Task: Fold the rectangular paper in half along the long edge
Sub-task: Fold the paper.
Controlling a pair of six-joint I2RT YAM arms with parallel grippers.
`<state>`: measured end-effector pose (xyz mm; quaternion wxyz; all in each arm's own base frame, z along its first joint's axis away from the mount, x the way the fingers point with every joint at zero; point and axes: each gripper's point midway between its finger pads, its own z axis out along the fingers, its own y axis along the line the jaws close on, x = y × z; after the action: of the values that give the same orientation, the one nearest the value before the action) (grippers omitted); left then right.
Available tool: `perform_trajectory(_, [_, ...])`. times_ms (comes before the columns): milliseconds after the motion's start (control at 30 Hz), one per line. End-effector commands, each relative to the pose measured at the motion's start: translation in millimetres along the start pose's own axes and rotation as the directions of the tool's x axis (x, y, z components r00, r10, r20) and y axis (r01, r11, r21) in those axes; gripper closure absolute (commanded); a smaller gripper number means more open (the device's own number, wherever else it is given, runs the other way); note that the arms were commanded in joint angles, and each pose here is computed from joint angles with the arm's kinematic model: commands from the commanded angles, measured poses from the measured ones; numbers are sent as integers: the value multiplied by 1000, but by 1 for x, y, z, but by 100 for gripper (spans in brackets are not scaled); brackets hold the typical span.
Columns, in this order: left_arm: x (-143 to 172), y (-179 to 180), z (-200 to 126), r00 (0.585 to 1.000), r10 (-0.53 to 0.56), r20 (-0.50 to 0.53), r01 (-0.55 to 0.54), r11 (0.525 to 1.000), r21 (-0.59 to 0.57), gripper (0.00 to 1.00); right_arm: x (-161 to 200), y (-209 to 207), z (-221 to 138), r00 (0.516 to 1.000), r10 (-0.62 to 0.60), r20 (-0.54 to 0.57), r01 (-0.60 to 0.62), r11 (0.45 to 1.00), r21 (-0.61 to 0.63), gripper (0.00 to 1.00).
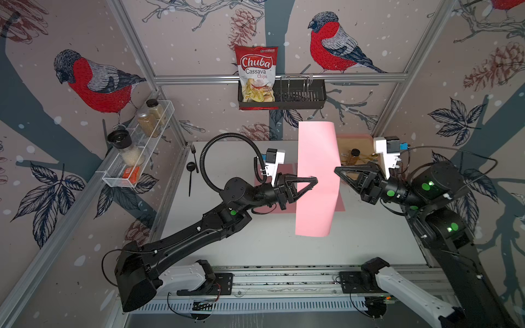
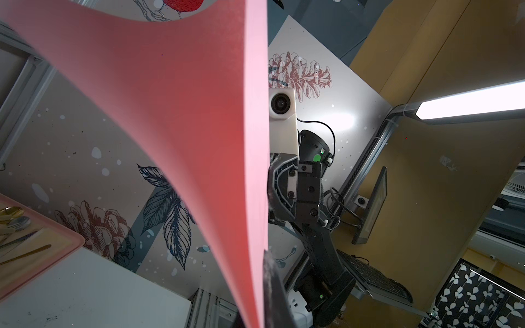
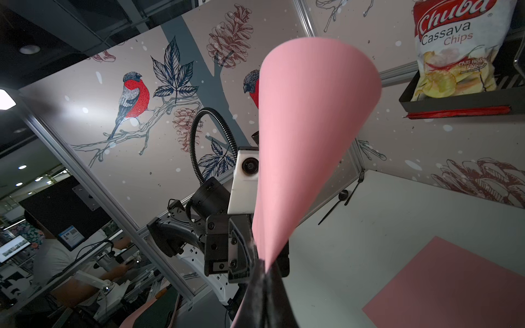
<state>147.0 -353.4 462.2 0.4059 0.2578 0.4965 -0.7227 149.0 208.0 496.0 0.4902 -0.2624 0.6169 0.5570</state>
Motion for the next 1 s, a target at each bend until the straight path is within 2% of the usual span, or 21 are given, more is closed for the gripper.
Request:
perform_trajectory(0, [-1,-6,0,1000,28,0,-28,999,33,100,-20,9,-1,996,-55,67,56,998,-18,92])
perform_trajectory(33, [0,-6,0,1000,26,-1,-25,999,35,100,-21,10,-1,996,-59,71,61,998,-25,97])
perform_trajectory(100, [2,-4,0,1000,21,-5,-21,999,33,100,-23,11,-1,995,-61,78,63,998,-29,98])
perform_trajectory(167, [2,-4,1,1000,21,-7,-21,999,36,100,-26,10,-1,994,-61,85,63,998,-17,91])
perform_trajectory(267, [3,-4,1,1000,21,-8,-21,999,36,100,-29,11,-1,993,-73,93,75,997,-20,94])
perform_trajectory(300, [3,-4,1,1000,21,-10,-20,999,38,100,-31,12,-2,992,-74,100,76,997,-18,92])
perform_trajectory(333, [3,-4,1,1000,21,-10,-20,999,38,100,-32,10,-1,992,-72,102,74,997,-15,85])
perform_trajectory(367, [3,-4,1,1000,21,-10,-20,999,38,100,-33,10,-1,992,-72,103,73,997,-13,84])
perform_trajectory(433, [3,-4,1,1000,19,-10,-19,999,39,100,-34,12,-1,991,-79,108,82,996,-25,95])
perform_trajectory(467, [3,-4,0,1000,20,-9,-19,999,38,100,-35,12,-1,990,-80,112,84,996,-27,98])
perform_trajectory(500, [3,-4,0,1000,19,-9,-19,999,38,100,-36,13,-1,990,-81,115,85,996,-31,98])
perform_trajectory(600, [5,-3,0,1000,16,-12,-16,999,35,100,-40,10,0,989,-81,124,84,996,-19,90])
perform_trajectory(700, [4,-4,-1,1000,16,-10,-15,999,37,100,-42,13,-1,987,-90,132,94,995,-32,99])
perform_trajectory(733, [4,-4,-1,1000,17,-9,-17,999,38,100,-44,13,-1,986,-92,136,97,995,-31,97])
perform_trajectory(800, [5,-4,-1,1000,14,-10,-13,999,37,100,-47,11,0,986,-91,140,95,995,-21,88])
perform_trajectory(900, [5,-4,-1,1000,12,-9,-12,999,38,100,-49,13,0,984,-101,144,107,994,-31,98])
perform_trajectory(967, [5,-4,-1,1000,11,-10,-11,999,40,100,-52,13,0,983,-104,151,109,994,-30,95])
